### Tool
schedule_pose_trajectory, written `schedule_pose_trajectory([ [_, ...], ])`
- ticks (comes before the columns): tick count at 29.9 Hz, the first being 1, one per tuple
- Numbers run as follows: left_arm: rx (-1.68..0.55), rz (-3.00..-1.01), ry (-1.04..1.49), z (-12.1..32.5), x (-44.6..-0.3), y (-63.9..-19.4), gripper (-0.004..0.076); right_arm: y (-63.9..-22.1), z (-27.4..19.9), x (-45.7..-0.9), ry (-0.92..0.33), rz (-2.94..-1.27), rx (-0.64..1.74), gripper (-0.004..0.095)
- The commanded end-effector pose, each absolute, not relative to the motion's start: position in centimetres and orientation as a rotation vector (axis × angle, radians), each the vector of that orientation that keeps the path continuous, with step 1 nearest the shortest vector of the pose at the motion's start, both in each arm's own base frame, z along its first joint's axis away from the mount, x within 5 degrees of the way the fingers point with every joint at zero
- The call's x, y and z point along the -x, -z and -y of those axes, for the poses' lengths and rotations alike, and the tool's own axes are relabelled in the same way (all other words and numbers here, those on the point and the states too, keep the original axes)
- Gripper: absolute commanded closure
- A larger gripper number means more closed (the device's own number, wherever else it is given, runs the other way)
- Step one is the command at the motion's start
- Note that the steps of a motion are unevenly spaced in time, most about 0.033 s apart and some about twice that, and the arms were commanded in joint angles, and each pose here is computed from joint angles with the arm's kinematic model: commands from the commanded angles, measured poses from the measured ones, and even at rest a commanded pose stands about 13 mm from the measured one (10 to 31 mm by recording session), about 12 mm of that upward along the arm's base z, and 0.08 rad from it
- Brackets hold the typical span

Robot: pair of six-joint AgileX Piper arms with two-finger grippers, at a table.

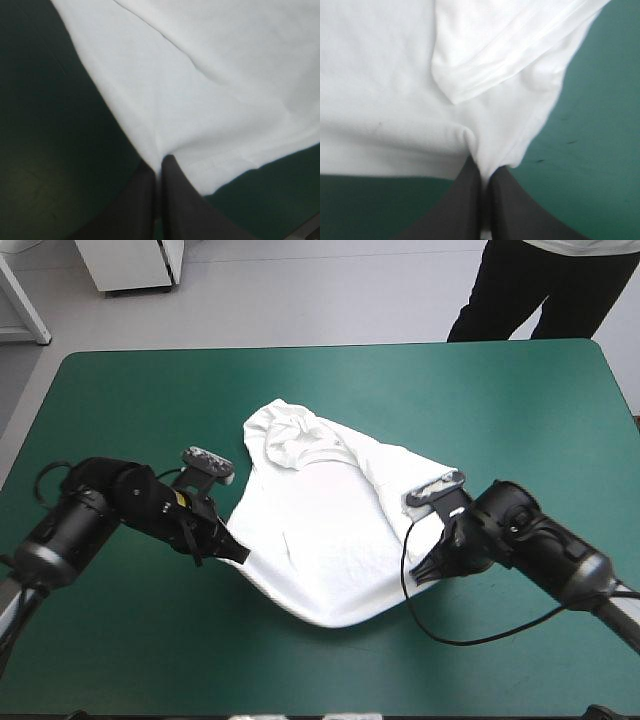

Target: Fold the cloth

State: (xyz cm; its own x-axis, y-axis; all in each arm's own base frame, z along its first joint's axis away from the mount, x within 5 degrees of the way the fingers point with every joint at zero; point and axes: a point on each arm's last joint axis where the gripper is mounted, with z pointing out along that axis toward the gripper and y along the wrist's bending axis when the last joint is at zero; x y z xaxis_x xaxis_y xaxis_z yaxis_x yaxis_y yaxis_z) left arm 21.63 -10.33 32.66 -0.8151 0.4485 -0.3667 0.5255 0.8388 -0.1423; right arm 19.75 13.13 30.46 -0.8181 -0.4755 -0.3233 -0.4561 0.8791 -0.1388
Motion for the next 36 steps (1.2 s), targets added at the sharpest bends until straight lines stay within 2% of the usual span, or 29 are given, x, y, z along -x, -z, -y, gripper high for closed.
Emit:
schedule_pose_trajectory([
  [1, -0.693, -2.51, 0.39, 9.7, -19.2, -39.6, 0.0734, -37.4, -11.5, -18.8, 0.08, -2.535, 0.593, 0.0921],
  [6, -0.667, -2.251, 0.431, 9.0, -16.6, -47.7, 0.0734, -46.0, -9.7, -16.6, -0.072, -2.274, 0.467, 0.0921],
  [10, -0.65, -2.024, 0.482, 8.5, -14.5, -53.6, 0.0734, -51.4, -8.1, -14.6, -0.166, -2.093, 0.404, 0.0921],
  [17, -0.62, -1.769, 0.487, 7.6, -12.0, -59.5, 0.0734, -58.9, -4.9, -10.6, -0.26, -1.801, 0.316, 0.0921],
  [28, -0.557, -1.357, 0.525, 6.6, -8.6, -65.2, 0.0734, -63.2, -2.8, -7.6, -0.339, -1.538, 0.261, 0.0921],
  [36, -0.467, -1.198, 0.502, 7.2, -11.4, -66.6, 0.0734, -64.2, -4.2, -10.0, -0.285, -1.424, 0.241, 0.0921],
])
